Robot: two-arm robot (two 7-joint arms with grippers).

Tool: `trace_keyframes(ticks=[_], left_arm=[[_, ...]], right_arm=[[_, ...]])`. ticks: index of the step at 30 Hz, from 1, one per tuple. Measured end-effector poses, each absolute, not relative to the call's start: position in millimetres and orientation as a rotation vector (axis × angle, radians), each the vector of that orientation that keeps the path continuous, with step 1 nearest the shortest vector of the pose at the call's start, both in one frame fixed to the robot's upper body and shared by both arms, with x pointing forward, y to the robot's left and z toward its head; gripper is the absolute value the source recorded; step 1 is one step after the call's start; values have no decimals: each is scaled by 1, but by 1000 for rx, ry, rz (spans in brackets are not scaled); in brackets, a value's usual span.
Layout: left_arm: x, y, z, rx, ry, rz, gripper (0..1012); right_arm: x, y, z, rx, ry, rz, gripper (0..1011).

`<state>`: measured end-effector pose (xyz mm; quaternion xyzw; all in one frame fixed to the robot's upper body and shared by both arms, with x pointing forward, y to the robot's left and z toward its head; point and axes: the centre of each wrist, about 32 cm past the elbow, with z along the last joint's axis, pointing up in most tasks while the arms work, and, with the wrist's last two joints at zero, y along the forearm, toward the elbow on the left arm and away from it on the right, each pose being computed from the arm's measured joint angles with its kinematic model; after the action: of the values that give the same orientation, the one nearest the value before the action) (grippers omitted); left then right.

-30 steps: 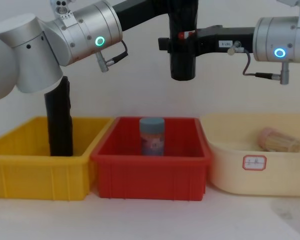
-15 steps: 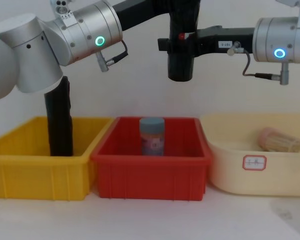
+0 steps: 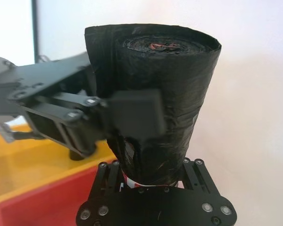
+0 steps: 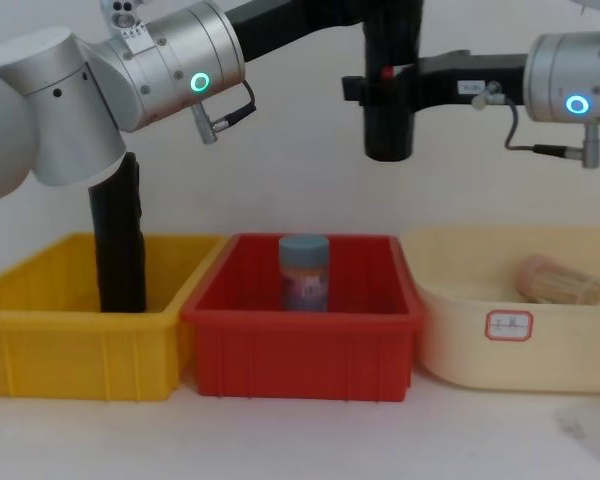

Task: Pick up the garbage bag with the one hand and transfer it to the other hand.

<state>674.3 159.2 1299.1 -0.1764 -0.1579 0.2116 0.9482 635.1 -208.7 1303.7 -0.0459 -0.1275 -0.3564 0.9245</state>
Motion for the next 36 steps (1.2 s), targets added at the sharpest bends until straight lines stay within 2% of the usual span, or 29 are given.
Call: trace_keyframes(ticks=[36], left_arm=[[674,159,1299,-359,-321,431,1001]], right_arm=[[589,-247,1309,-227,-168,-1248,527]])
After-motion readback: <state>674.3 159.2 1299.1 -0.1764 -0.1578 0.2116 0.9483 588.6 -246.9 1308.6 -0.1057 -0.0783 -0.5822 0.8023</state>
